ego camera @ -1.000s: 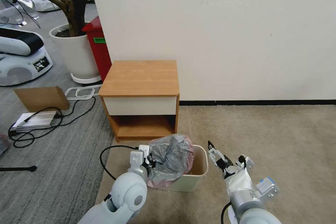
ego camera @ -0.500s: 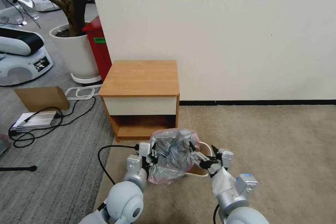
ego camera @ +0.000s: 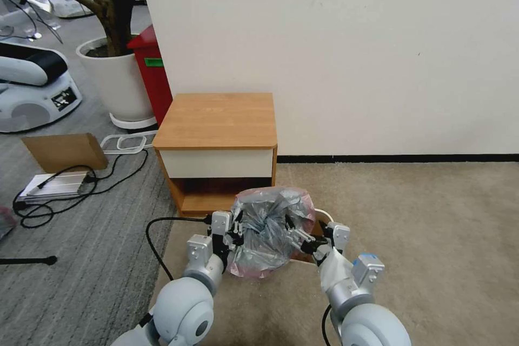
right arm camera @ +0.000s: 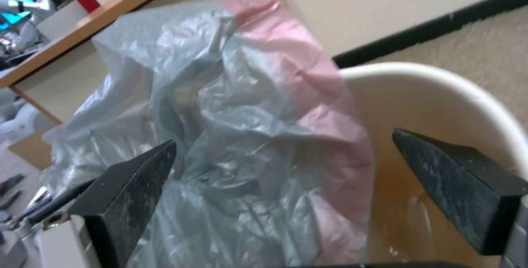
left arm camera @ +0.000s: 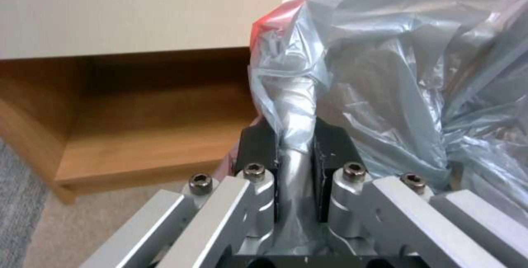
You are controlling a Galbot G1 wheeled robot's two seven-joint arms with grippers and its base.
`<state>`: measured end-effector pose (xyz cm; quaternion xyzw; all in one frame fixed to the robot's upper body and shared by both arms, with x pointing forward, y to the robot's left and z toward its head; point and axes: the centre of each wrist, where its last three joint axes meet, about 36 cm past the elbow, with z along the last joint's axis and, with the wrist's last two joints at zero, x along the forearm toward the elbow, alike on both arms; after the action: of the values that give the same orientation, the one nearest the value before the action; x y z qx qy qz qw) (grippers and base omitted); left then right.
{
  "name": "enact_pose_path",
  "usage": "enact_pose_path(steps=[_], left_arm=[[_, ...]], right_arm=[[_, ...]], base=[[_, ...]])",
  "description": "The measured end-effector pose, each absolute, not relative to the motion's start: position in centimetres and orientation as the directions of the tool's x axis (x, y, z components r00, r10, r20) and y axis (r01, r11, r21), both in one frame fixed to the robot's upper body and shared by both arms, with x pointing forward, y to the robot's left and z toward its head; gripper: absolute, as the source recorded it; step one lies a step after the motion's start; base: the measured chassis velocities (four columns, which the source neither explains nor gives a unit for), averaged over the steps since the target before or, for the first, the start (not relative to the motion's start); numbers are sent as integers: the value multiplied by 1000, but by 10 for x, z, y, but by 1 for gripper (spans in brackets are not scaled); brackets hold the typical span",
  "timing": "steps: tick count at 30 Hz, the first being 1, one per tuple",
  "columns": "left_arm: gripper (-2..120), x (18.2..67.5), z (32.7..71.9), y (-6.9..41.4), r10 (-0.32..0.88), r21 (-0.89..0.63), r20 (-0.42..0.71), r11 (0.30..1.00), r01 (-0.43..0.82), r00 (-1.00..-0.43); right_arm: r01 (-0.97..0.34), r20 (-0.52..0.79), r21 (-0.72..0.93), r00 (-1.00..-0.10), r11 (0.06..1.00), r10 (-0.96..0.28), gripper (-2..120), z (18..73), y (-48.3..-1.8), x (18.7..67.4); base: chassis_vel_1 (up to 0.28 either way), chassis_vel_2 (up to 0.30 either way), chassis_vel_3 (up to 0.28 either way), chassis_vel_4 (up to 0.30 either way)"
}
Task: Pick up the garbage bag from the table and place it over the trash can.
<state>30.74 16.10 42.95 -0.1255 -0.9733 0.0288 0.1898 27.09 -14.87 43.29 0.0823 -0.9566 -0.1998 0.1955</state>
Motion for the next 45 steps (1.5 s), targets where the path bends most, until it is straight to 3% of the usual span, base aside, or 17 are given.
enact_pose_path(steps=[13,25,38,45], left_arm=[[9,305,432,165,283,-71,298,959,274,-912],[9,296,432,164,295,-81,303,955,284,-906],[9,290,439,155,245,-258,456,957,137,-856],[9,293,441,155,232,-271,486,956,107,-842]], right_arm=[[-90,348,459,-897,884,-272,94,434,-141,277],[-105,311,448,-912,888,-265,54,435,-140,275],[-175,263,421,-916,890,-304,3,440,-143,265],[-190,226,399,-928,897,-297,0,453,-156,269]], base=[[0,0,0,0],[0,0,0,0],[0,0,0,0],[0,0,0,0]])
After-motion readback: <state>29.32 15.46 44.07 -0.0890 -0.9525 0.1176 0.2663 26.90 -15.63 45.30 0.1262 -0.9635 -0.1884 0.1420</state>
